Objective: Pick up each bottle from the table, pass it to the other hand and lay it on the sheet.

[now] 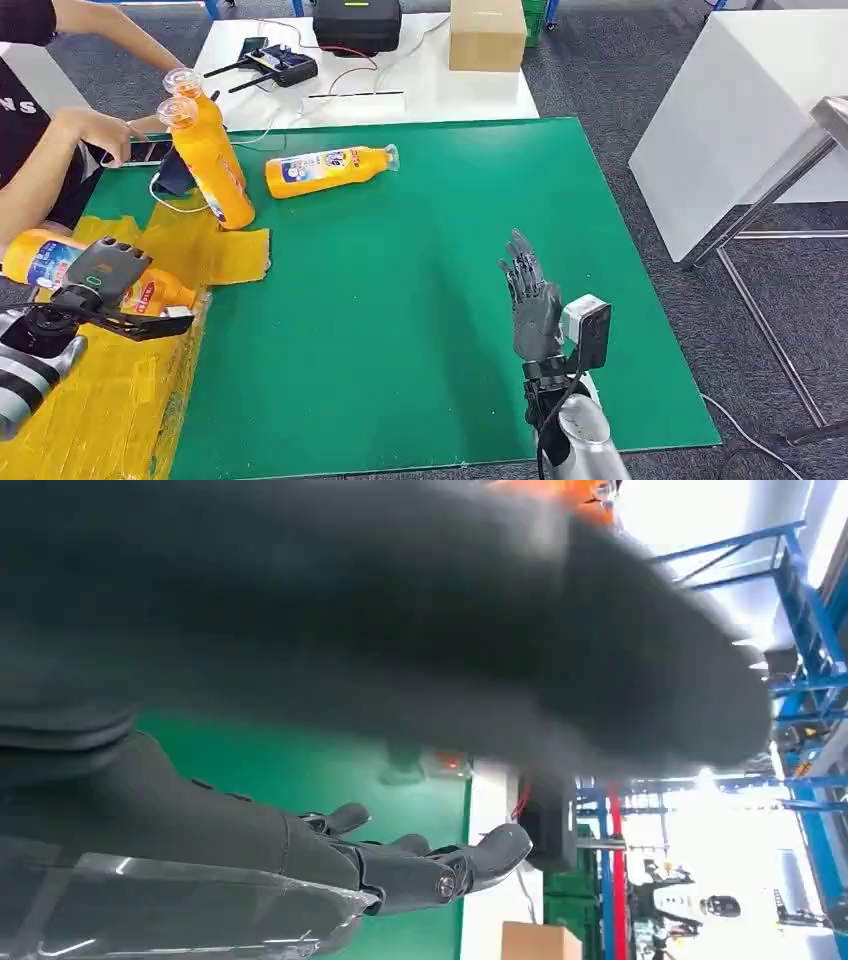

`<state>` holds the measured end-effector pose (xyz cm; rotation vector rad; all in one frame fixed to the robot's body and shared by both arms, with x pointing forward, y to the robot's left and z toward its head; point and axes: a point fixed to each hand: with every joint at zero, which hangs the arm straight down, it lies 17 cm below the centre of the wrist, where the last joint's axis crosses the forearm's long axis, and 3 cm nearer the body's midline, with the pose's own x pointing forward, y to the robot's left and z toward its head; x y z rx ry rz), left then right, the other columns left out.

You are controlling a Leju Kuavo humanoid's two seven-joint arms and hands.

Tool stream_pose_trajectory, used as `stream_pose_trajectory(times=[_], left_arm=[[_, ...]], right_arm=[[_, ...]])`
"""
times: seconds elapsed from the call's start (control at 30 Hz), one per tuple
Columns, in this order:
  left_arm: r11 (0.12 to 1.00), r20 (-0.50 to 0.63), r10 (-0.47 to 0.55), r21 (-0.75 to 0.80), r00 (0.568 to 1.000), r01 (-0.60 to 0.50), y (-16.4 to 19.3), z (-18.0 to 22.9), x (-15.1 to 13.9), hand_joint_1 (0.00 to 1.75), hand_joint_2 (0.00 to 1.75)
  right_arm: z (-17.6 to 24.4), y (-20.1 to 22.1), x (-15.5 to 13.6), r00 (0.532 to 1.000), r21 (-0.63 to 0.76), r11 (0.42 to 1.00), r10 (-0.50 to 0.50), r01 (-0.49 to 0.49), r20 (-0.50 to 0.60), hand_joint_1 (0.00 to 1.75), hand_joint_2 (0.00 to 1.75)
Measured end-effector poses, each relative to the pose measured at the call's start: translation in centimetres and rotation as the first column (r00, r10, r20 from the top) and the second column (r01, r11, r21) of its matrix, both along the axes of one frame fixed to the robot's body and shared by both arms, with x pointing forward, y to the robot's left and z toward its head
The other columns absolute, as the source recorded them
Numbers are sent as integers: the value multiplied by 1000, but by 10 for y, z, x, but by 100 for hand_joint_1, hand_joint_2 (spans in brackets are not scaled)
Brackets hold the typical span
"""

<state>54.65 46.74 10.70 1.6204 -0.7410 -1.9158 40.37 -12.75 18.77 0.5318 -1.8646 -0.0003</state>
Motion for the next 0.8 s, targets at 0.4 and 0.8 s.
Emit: stream_pose_trajectory(times=[0.4, 0.8], left_arm=[[856, -185, 133, -474, 974, -208, -12, -57, -5, 140, 175], [519, -209, 42, -831, 977, -200, -91, -69, -7, 175, 175]], right_arm=[[-3, -5, 4, 999, -25, 999, -32, 32, -12, 0, 175], [-4, -5, 7, 999, -45, 998, -48, 47, -13, 0, 175]])
